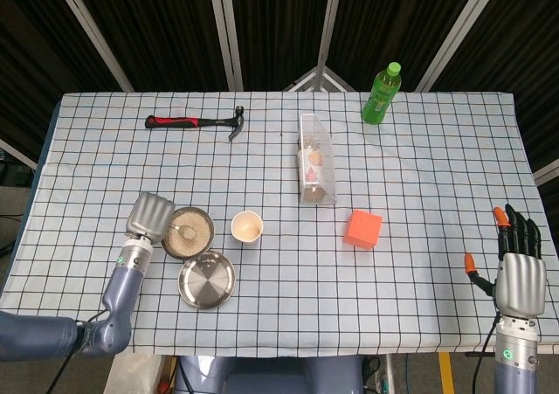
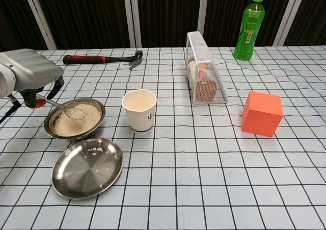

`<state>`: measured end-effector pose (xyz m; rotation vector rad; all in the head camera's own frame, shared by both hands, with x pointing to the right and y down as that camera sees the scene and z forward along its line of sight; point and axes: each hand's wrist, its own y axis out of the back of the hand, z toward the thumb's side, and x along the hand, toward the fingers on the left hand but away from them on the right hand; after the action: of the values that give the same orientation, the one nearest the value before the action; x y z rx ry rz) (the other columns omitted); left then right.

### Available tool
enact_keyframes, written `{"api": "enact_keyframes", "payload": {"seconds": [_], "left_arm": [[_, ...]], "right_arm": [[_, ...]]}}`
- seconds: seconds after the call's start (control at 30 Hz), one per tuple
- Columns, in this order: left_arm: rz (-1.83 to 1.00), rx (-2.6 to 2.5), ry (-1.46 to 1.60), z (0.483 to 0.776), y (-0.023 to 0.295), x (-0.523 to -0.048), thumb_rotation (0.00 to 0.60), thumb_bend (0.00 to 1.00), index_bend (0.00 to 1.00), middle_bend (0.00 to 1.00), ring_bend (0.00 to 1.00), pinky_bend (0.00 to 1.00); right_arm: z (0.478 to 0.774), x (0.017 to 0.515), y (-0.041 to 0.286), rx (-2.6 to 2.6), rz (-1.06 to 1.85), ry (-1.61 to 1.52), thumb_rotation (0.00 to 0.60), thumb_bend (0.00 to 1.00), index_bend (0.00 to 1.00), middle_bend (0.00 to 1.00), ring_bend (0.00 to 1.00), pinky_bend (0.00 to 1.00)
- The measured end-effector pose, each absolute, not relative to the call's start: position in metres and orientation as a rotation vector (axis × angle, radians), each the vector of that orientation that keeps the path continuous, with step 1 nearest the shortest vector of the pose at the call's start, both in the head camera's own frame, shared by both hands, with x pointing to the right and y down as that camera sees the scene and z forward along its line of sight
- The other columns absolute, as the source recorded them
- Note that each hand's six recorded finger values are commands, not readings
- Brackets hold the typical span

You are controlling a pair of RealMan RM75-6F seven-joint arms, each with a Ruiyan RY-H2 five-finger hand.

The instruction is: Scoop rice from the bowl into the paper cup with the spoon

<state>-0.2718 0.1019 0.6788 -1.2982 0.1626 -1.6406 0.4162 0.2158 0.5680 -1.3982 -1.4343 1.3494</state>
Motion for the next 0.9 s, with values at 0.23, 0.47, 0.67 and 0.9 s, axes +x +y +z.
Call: {"api": "enact_keyframes", "payload": {"seconds": [0.23, 0.47, 0.67, 0.9], "left_arm": [[-1.642, -1.32, 0.209, 0.675, 0.105, -0.28, 0.6, 0.5, 0.54, 1.0, 1.0, 1.0], [-1.642, -1.327, 0.247, 0.671, 0.105, -0.285, 0.6, 0.5, 0.54, 1.0, 1.0, 1.0], [-1.632, -1.335, 0.27, 0.668, 0.101, -0.28, 0.6, 0.5, 0.54, 1.0, 1.0, 1.0], [-1.612, -1.356, 0.291, 0.662, 0.097, -0.266, 0.6, 0.5, 0.54, 1.0, 1.0, 1.0]], "right_arm": [[0.568, 0.416, 0.215, -1.401, 1.35, -1.431, 0.6, 0.38, 0.0, 0.0, 0.0, 0.0], [0.568, 0.416, 0.215, -1.401, 1.35, -1.431, 0.6, 0.38, 0.0, 0.0, 0.0, 0.0], [0.568, 0.416, 0.215, -1.401, 1.351, -1.432, 0.6, 0.38, 0.0, 0.0, 0.0, 0.0], [0.568, 0.416, 0.215, -1.401, 1.349, -1.432, 0.6, 0.38, 0.0, 0.0, 0.0, 0.0]]}}
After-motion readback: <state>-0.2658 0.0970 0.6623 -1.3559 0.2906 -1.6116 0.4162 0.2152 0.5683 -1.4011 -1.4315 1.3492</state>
